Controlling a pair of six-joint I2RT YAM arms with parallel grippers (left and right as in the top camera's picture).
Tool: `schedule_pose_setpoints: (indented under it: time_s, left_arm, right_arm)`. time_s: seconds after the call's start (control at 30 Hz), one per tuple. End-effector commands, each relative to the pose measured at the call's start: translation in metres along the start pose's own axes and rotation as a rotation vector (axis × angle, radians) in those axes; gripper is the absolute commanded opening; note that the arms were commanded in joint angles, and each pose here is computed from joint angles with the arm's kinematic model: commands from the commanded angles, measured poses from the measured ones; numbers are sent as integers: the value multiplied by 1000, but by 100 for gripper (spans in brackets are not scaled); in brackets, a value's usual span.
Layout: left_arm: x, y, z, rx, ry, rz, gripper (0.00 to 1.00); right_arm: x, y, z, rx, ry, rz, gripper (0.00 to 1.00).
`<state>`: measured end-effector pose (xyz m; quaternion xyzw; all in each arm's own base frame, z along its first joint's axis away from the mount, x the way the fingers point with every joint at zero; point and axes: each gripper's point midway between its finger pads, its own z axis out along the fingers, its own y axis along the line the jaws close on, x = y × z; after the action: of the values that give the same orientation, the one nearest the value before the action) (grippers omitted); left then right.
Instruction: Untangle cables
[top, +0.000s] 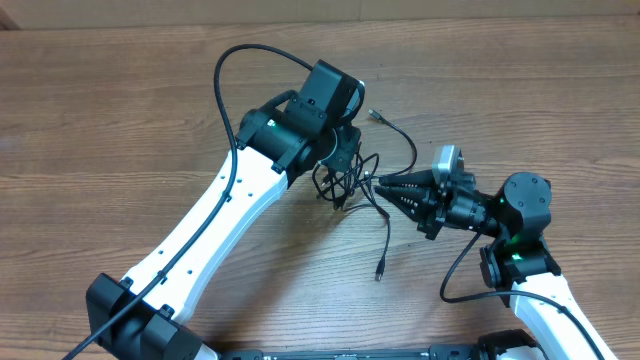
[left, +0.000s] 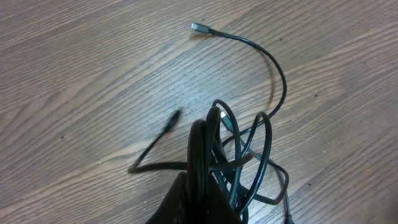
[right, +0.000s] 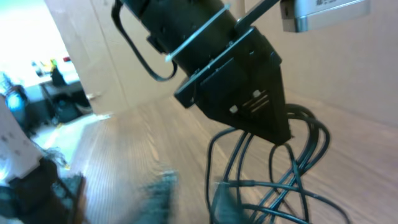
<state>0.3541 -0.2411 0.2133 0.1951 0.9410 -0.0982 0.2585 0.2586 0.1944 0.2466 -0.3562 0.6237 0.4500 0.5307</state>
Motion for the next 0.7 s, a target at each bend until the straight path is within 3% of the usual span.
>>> schedule_pose_setpoints:
  time_s: [0.0,0.03,0.1,0.27,0.47,0.67]
  left_arm:
    - [-8,-4,-6,23,-26,48,4]
    - [-7,-7,-6,38,-24,77,4]
    - [-6,-13,-7,70,-21,127,4]
    - [-4,-28,-8,151,-18,196,5]
    - [-1,-52,-14,291,-25,289,4]
    - [-4,-58,-15,306,-40,299,4]
  right_arm:
    - [-1,-14,-1,86,0,15,60]
    - [2,-22,-2,134,7,31,76]
    - [9,-39,-5,229,23,66,88]
    - [11,-45,-7,264,38,5,94]
    - [18,-47,-6,264,61,-17,93]
    - [46,-54,0,239,121,65,70]
